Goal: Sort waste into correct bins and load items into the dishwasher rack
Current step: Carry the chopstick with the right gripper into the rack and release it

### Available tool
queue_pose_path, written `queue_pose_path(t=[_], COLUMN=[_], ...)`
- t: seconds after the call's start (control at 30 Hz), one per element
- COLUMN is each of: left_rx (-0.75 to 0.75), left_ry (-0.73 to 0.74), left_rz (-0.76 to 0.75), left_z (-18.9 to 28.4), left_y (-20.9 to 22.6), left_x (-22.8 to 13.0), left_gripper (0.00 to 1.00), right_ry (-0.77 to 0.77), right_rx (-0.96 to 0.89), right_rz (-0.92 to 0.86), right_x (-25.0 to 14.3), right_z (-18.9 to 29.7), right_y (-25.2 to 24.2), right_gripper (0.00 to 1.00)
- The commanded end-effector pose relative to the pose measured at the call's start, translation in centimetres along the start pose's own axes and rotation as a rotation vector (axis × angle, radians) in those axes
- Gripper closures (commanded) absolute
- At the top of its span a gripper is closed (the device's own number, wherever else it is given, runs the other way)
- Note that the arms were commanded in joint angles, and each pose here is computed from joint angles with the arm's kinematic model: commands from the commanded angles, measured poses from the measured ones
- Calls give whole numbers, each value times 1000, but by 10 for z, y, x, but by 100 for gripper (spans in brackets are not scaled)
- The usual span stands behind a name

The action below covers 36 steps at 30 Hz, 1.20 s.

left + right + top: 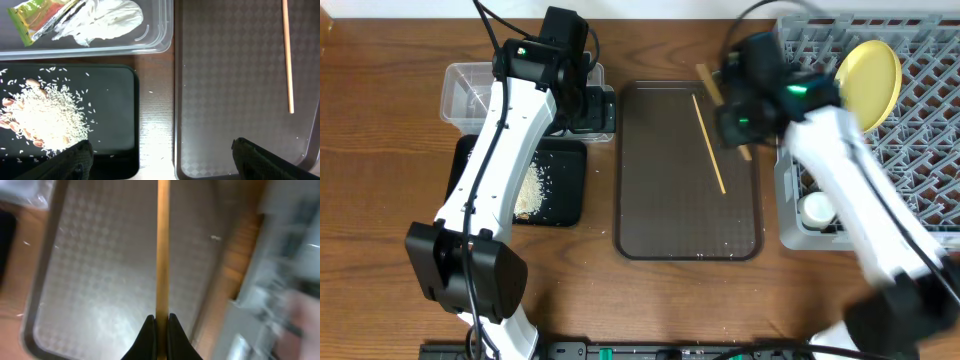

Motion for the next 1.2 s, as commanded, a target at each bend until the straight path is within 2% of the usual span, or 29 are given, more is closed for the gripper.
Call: queue_pose_path(t=[0.0,0.2,0.4,0.77,1.17], left_rx=[0,0,0,0,0], left_ry=[-27,-27,-27,-27,-27], left_rz=[14,14,14,14,14], left_z=[7,7,7,7,7], left_y=[0,0,0,0,0], left_x=[3,3,3,3,3], left_gripper=[9,9,9,9,9], right_ry=[-89,-38,53,194,164], right_rx=[-122,-271,-379,-505,-552], right_rz=[-158,-419,-631,-940,-1096], right_x=[-22,-80,-119,-167,-198], right_z=[64,119,131,86,34], right_y=[-29,-63,-82,-116,-138], right_gripper=[99,99,99,99,97])
Point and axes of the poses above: each gripper's point midway between its finger pads, its own z axis back along the fingers, its own y axis along the line the jaws close on, x = y × z, the point moved 10 cm from there along z, back along the fingers, and after that the axes turned 15 degrees about z, right-handed, at the moved point
